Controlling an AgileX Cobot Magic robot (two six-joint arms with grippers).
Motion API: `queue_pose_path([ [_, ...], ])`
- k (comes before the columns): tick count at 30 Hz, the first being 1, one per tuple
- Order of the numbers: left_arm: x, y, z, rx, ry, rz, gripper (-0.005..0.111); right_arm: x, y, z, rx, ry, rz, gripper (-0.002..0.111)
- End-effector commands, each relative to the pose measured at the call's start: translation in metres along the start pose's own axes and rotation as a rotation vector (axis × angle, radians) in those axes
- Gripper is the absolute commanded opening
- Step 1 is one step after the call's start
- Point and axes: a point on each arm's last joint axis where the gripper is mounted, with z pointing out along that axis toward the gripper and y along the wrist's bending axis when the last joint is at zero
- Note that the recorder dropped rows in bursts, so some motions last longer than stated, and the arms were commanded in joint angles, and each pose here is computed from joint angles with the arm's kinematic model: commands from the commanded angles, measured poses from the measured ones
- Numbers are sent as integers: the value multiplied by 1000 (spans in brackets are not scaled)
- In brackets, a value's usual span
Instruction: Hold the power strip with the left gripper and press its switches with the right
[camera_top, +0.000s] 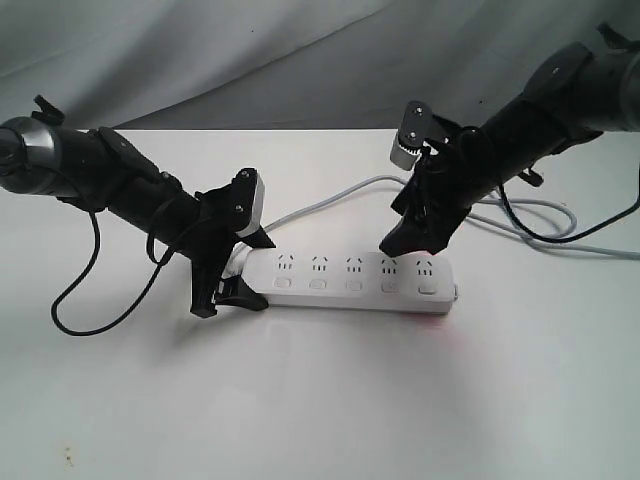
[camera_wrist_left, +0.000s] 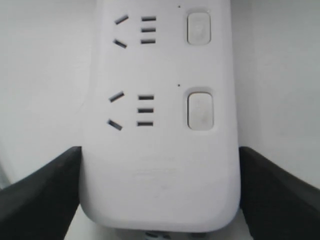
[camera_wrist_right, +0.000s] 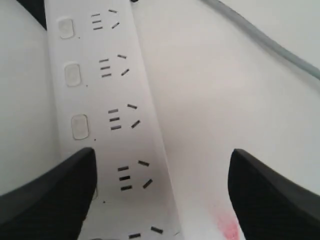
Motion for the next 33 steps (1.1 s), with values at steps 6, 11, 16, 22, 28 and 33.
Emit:
queue_pose_path([
  [6, -3, 0, 1, -7, -6, 2, 0, 20, 9, 19, 61, 25, -5, 68],
  [11, -3, 0, 1, -7, -6, 2, 0, 24, 9, 26, 46, 19, 4, 68],
  [16, -3, 0, 1, -7, -6, 2, 0, 30, 10, 36, 11, 25, 24, 68],
  [22, -3, 0, 1, -7, -6, 2, 0, 29, 10, 36, 7, 24, 23, 68],
  [28, -3, 0, 1, -7, -6, 2, 0, 19, 13, 23, 14, -3, 6, 68],
  [33, -3, 0, 1, -7, -6, 2, 0, 21, 13, 24, 8, 3, 5, 68],
])
